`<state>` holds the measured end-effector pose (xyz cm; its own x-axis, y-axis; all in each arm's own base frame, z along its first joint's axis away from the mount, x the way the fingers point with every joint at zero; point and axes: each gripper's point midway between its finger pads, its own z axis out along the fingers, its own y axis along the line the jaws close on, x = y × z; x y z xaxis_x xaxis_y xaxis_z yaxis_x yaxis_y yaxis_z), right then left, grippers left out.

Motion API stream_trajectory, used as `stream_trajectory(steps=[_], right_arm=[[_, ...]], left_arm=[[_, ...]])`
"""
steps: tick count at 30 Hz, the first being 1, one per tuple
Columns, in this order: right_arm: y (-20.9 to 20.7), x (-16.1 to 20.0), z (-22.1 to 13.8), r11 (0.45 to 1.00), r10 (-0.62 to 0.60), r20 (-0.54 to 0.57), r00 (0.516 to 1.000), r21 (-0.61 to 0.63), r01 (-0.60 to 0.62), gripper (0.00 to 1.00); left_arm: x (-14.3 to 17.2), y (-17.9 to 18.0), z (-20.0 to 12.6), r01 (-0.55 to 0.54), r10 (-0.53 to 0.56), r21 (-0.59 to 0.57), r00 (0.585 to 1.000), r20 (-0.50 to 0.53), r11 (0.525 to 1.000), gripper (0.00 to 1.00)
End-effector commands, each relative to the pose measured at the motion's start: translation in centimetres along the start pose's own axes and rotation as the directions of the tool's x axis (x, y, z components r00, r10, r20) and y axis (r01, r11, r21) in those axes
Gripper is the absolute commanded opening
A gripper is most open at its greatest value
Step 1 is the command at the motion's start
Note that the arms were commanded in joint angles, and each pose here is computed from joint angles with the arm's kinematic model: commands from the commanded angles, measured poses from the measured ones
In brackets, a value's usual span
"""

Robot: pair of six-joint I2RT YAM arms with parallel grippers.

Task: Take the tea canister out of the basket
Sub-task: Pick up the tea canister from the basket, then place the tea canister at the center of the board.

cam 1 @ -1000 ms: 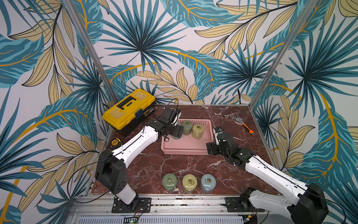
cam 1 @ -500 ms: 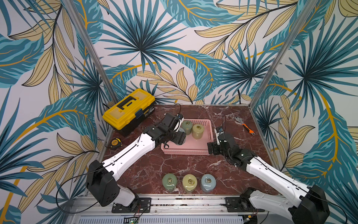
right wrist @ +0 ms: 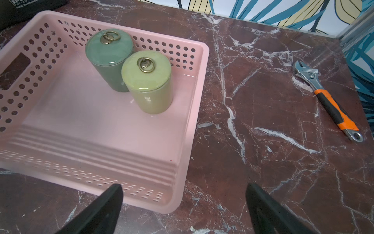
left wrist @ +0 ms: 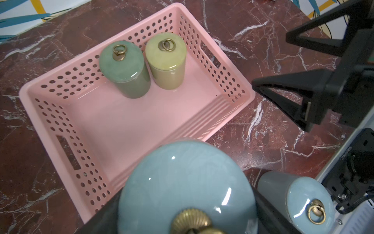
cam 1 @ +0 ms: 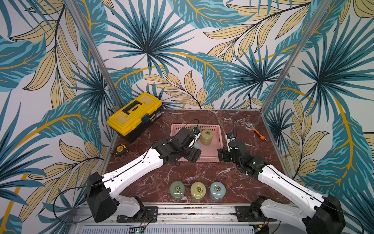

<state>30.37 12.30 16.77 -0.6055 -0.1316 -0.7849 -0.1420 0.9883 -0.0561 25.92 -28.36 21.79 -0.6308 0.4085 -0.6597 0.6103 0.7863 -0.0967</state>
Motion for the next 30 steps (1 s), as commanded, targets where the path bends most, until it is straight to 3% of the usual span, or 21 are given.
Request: stream_trajectory(steps=[1, 10, 30], right_arm=[[-0.6, 0.2, -0.1, 0.999, 0.023, 0.015, 1.0, 0.022, -0.023, 0.99], [-0.8, 0.2, -0.3, 0.999, 0.027, 0.024, 0.999, 0.028, -0.028, 0.99], [-1.1, 0.3, -0.2, 0.999, 0.035, 0.023, 0.999, 0.034, -0.036, 0.99]], left_arm=[[-0.9, -0.7, -1.1, 0.006, -0.006, -0.003, 0.997, 0.078, 1.0, 0.46], [0.5, -3.1, -0.7, -0.015, 0.014, 0.019, 0.998, 0.067, 1.0, 0.45], [4.2, -5.7, 3.4, -0.003, 0.003, 0.045, 1.0, 0.01, 0.999, 0.45]])
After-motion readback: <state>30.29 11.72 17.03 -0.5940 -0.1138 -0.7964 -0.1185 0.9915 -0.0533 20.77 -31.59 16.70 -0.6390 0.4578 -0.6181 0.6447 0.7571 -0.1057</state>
